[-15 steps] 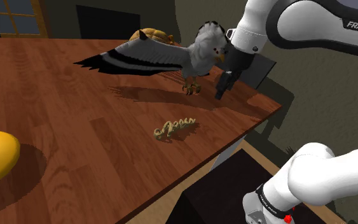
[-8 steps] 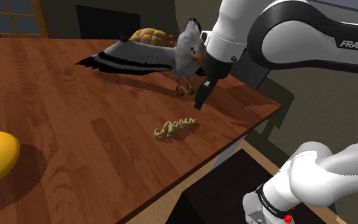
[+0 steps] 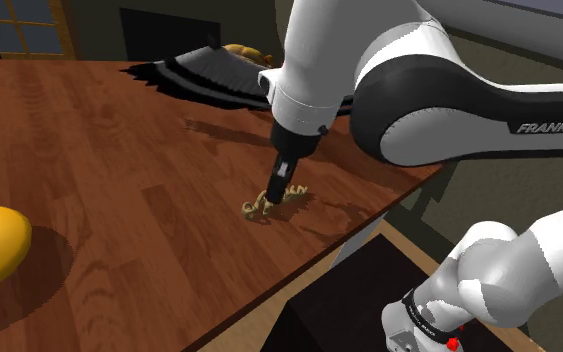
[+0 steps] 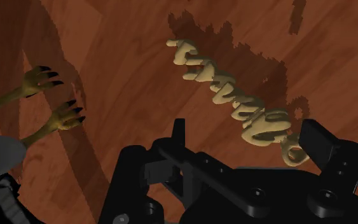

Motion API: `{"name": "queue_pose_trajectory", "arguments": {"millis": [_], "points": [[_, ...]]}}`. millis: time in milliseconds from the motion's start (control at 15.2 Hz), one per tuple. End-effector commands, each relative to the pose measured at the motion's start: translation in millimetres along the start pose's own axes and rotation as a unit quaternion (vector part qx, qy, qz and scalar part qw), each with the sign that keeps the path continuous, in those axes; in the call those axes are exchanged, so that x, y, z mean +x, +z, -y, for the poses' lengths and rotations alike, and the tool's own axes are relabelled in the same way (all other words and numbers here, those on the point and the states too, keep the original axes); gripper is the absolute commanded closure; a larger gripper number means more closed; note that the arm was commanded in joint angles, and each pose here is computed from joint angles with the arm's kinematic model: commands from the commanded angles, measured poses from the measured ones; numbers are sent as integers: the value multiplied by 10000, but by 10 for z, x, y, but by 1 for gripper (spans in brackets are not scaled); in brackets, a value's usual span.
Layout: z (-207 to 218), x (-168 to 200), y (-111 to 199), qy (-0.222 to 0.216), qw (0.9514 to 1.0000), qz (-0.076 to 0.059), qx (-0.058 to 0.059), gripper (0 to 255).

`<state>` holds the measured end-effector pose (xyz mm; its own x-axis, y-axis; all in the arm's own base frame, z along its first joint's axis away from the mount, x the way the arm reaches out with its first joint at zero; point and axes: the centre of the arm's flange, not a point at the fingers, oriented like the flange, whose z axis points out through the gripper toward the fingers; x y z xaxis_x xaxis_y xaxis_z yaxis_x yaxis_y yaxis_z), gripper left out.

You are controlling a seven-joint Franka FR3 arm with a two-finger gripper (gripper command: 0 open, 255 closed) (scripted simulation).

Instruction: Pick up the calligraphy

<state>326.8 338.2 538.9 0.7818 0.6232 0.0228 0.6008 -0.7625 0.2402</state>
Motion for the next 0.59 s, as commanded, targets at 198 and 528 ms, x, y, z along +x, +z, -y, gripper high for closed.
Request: {"name": "queue_pose_trajectory", "arguments": {"millis": [198, 528], "points": [[214, 70, 183, -185, 9998, -40, -78, 0], [273, 64, 417, -185, 9998, -40, -78, 0]]}}
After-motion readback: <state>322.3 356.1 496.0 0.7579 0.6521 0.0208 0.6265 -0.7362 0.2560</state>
